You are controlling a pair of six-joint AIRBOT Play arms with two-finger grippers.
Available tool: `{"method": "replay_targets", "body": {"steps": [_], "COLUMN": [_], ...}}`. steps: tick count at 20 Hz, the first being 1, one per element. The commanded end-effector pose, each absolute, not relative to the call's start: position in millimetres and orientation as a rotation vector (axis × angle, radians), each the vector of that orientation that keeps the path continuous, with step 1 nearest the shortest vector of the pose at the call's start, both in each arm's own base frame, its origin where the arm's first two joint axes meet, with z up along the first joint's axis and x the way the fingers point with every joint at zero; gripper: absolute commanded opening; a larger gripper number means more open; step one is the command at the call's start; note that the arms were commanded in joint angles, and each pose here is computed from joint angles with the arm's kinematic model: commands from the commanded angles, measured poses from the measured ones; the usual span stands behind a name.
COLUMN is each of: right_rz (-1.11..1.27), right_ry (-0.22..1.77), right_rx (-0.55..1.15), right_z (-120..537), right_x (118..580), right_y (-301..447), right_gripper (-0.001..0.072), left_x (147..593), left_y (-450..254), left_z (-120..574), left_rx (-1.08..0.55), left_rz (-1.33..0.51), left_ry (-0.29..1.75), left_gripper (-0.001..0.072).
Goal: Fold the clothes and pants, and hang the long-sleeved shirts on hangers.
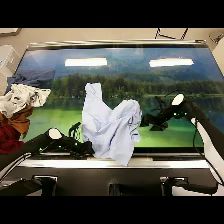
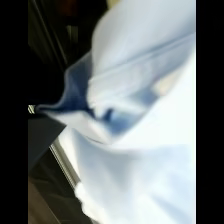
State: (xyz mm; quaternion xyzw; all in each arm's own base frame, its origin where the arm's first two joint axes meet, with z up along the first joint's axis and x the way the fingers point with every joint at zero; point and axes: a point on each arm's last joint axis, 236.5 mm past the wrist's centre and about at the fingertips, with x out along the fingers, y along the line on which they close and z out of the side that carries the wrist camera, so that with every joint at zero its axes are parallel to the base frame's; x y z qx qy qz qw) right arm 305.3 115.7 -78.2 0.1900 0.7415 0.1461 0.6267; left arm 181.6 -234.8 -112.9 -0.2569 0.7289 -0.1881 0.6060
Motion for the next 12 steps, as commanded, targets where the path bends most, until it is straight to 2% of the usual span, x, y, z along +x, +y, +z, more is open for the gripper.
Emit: {"method": "replay_targets", "body": {"steps": [1, 6, 8, 9, 10, 11, 12], "right_rz": [0.367, 0.415, 0.42, 0.433, 0.445, 0.459, 0.47], "right_ry": [1.749, 1.668, 1.67, 1.683, 1.702, 1.715, 1.719], "right_rx": [0.478, 0.631, 0.644, 0.626, 0.598, 0.561, 0.513], "right_z": [-91, -95, -95, -96, -98, -101, -104], "right_x": [283, 291, 290, 285, 279, 274, 270], "right_y": [125, 151, 155, 161, 169, 176, 180], "right_gripper": [0.0687, 0.0679, 0.0672, 0.0642, 0.0595, 0.0487, 0.0279], "left_x": [192, 200, 203, 206, 209, 213, 216], "left_y": [-242, -242, -243, -244, -244, -244, -244], "left_z": [-113, -92, -83, -78, -74, -69, -64], "left_rx": [-0.591, -0.568, -0.57, -0.571, -0.572, -0.575, -0.577], "left_rz": [-0.429, -0.475, -0.493, -0.499, -0.503, -0.507, -0.512], "left_ry": [1.623, 1.545, 1.512, 1.49, 1.467, 1.442, 1.417], "left_gripper": [0.0022, 0.002, 0.002, 0.002, 0.002, 0.002, 0.002]}}
